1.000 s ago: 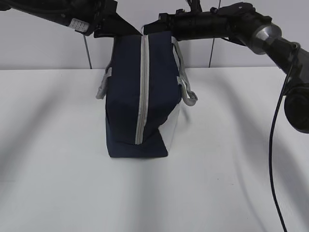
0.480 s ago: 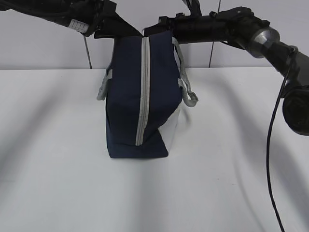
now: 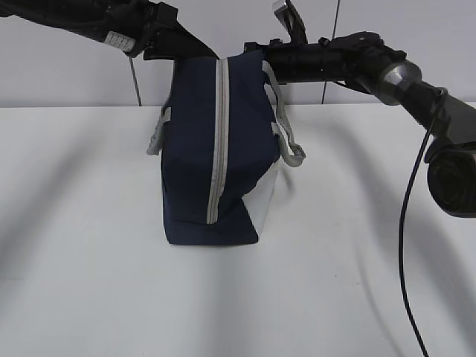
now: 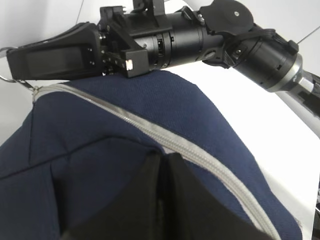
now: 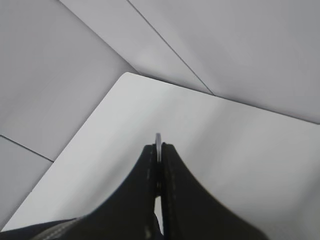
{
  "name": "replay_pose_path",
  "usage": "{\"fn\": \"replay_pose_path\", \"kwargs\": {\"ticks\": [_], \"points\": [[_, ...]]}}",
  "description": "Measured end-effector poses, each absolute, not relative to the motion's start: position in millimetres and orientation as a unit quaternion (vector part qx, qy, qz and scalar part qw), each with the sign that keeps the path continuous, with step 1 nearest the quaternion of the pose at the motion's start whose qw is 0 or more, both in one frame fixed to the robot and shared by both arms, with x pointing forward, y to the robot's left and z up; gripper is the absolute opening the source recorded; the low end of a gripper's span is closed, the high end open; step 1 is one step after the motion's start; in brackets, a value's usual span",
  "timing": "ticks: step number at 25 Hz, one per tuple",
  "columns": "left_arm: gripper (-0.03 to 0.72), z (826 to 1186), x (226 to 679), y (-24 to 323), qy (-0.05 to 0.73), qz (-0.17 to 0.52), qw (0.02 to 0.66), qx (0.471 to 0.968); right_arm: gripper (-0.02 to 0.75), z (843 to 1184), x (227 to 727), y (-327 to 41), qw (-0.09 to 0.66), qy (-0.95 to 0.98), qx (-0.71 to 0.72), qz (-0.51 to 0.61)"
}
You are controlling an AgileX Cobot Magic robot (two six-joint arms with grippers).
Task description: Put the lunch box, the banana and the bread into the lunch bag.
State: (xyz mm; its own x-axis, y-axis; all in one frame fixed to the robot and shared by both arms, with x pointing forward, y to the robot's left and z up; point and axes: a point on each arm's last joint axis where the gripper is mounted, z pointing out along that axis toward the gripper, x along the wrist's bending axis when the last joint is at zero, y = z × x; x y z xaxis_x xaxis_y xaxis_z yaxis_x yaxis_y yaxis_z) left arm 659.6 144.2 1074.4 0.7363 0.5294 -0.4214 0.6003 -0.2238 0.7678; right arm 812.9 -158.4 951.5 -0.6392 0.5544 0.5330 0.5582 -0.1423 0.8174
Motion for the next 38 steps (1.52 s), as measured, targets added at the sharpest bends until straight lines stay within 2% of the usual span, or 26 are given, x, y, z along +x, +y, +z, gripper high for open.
{"fn": "replay_pose_path", "kwargs": {"ticks": [8,11,12,14,18,21,31,35,38], "points": [[0.013,1074.5,660.6,144.5,0.365,-0.031,0.508,0.779,-0.016,953.7,812.9,-158.5,-0.006,-0.658,-0.418,-0.626],[0.046,1074.8,662.7,145.1,0.38,-0.027,0.51,0.771,-0.001,955.2,813.4,-161.0,-0.011,-0.66,-0.418,-0.624],[0.071,1075.1,663.8,145.5,0.386,-0.024,0.512,0.767,0.012,956.1,813.8,-161.4,-0.017,-0.661,-0.418,-0.623],[0.167,1076.5,665.9,146.4,0.4,-0.018,0.515,0.758,0.067,959.5,815.1,-163.9,-0.03,-0.661,-0.42,-0.622],[0.381,1084.6,670.1,149.5,0.426,0.013,0.526,0.736,0.248,962.3,816.0,-165.8,-0.038,-0.659,-0.42,-0.623],[0.44,1086.5,674.4,151.4,0.441,0.034,0.533,0.722,0.344,967.9,815.7,-166.5,-0.046,-0.662,-0.409,-0.626],[0.456,1083.6,683.2,162.1,0.498,0.086,0.505,0.7,0.37,980.2,815.5,-167.2,-0.067,-0.662,-0.396,-0.633],[0.454,1093.9,678.0,166.9,0.501,0.106,0.491,0.705,0.37,985.5,814.9,-167.4,-0.071,-0.661,-0.393,-0.635],[0.451,1103.5,672.8,171.1,0.505,0.122,0.481,0.706,0.37,1004.8,811.8,-167.8,-0.081,-0.659,-0.383,-0.643]]}}
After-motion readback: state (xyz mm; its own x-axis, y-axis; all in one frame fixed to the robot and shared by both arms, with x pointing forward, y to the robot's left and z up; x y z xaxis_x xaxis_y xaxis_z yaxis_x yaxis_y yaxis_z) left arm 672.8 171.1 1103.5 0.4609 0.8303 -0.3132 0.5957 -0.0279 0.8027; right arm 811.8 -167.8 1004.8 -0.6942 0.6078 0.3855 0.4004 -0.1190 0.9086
